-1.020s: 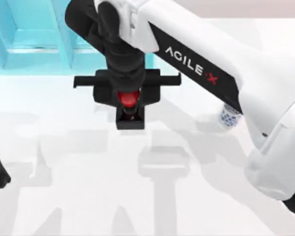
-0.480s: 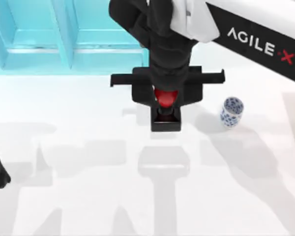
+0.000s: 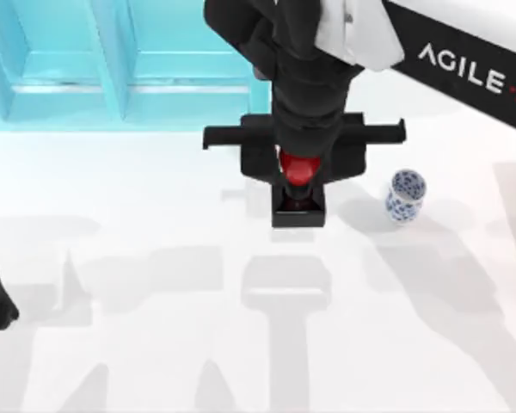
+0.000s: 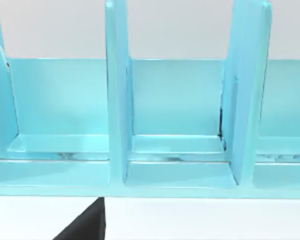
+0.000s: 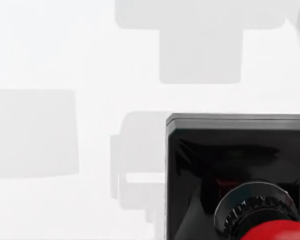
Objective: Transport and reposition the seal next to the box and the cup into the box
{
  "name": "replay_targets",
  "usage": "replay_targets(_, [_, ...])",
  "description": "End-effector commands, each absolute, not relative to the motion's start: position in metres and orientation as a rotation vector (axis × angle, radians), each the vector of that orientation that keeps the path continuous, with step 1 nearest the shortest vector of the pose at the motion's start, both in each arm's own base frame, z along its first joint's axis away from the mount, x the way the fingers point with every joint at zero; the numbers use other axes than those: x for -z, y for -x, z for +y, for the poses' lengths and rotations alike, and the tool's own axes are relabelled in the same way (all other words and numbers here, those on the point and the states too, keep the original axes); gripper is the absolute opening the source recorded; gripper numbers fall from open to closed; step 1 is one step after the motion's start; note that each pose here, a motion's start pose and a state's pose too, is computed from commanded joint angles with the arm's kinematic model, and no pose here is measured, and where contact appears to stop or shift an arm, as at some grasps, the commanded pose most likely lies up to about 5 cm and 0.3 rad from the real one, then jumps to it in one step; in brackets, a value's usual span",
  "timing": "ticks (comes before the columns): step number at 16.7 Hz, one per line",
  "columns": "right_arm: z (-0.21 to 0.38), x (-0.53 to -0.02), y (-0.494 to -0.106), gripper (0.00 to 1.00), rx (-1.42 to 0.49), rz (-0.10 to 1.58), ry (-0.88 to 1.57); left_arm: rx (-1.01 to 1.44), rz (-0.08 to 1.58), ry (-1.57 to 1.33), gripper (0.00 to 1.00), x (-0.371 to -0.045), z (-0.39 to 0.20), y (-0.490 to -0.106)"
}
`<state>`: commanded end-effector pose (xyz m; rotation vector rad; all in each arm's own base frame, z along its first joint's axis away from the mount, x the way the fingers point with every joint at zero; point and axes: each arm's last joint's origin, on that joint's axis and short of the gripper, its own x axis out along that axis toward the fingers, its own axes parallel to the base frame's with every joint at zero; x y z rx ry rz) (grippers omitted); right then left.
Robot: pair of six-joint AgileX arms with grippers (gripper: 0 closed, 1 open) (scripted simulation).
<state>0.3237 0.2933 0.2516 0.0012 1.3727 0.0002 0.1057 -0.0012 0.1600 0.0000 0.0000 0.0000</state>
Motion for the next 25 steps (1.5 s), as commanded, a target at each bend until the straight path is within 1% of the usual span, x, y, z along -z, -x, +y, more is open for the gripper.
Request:
replay_targets(3, [0.259, -0.271, -0.317, 0.0, -0.011, 1.363, -0.012, 0.0, 0.0, 0.0, 1.0, -0.16, -0.001, -0.106])
replay_targets(6, [0.207, -0.288, -0.299, 0.0, -0.01, 1.363, -0.017, 0.0, 0.0, 0.0, 1.0, -0.16, -0.001, -0.106])
replay_targets(11, [0.118, -0.287, -0.241, 0.0, 0.001, 1.389, -0.012, 0.0, 0.0, 0.0, 1.0, -0.16, -0.001, -0.106])
replay_targets(14, [0.082, -0.278, -0.206, 0.0, -0.004, 1.387, -0.015, 0.0, 0.0, 0.0, 1.0, -0.16, -0.001, -0.106])
replay_targets(16, [0.069, -0.272, -0.192, 0.0, -0.008, 1.383, -0.017, 0.0, 0.0, 0.0, 1.0, -0.16, -0.001, -0.106])
replay_targets(18, [0.064, -0.269, -0.186, 0.0, -0.01, 1.381, -0.019, 0.0, 0.0, 0.0, 1.0, -0.16, -0.001, -0.106])
replay_targets(23, [0.065, -0.268, -0.186, 0.0, -0.011, 1.386, -0.015, 0.0, 0.0, 0.0, 1.0, -0.16, -0.001, -0.106])
replay_targets(25, [0.065, -0.26, -0.187, 0.0, -0.015, 1.384, -0.015, 0.0, 0.0, 0.0, 1.0, -0.16, -0.001, -0.106])
